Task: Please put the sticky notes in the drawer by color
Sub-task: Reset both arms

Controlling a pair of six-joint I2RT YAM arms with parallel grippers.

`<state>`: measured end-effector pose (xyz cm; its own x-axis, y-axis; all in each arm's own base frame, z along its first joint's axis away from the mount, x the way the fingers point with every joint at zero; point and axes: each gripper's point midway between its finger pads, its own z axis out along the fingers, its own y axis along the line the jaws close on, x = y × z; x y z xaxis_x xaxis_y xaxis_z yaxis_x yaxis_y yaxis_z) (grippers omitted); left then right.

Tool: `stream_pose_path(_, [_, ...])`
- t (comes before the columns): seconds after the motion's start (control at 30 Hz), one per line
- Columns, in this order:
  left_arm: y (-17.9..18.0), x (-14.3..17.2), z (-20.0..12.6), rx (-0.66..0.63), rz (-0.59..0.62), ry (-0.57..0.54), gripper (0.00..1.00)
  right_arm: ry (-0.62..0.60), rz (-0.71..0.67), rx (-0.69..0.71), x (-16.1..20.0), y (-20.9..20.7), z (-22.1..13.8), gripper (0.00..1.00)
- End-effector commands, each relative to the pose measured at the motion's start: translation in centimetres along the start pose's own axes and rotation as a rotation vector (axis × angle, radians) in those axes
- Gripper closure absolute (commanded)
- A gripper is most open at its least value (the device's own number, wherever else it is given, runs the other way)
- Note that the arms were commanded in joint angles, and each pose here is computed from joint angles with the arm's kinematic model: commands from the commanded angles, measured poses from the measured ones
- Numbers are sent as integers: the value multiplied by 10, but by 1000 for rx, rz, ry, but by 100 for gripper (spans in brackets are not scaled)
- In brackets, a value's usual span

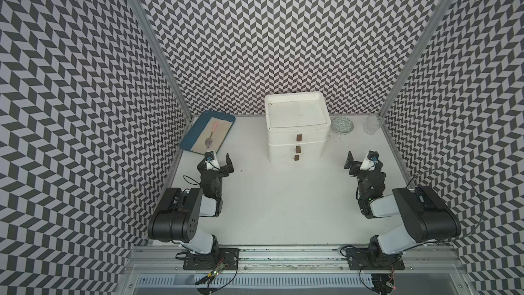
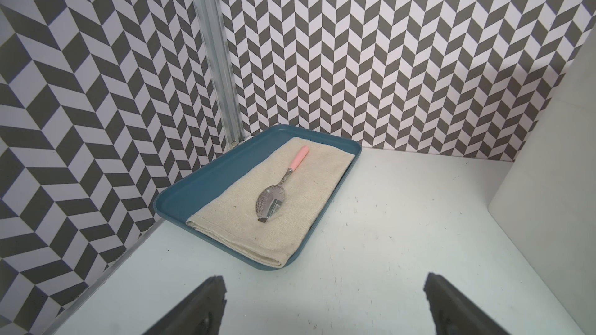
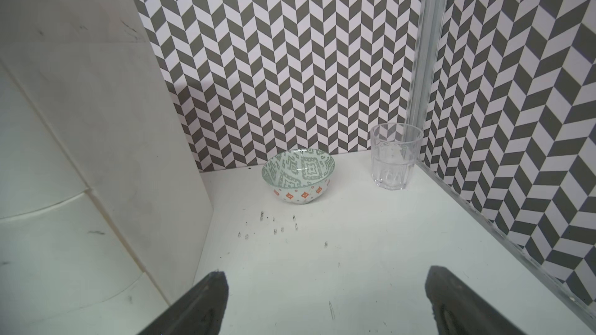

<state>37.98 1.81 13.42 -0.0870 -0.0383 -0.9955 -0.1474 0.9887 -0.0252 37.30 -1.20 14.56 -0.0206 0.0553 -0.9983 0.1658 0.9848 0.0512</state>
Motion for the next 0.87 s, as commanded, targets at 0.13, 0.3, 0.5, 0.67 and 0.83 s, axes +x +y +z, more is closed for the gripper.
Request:
stream_pose_path(0.13, [-2,-11,1,11,4,-40,0,-43,-1,-9,-8,1,-2,0])
stream_pose_path(0.3, [-2,-12,1,11,5,-41,0,-42,-2,-9,-8,0,-2,0])
stream_pose_path(0.5, [-2,-12,1,11,5,-41,0,-38,5,-2,-7,0,0,0])
stream_pose_path(0.67, [-2,-12,1,11,4,-41,0,-29,3,-3,-5,0,0,0])
stream_pose_path(0.83, [-2,-11,1,11,5,-38,0,-38,5,-3,-7,0,0,0])
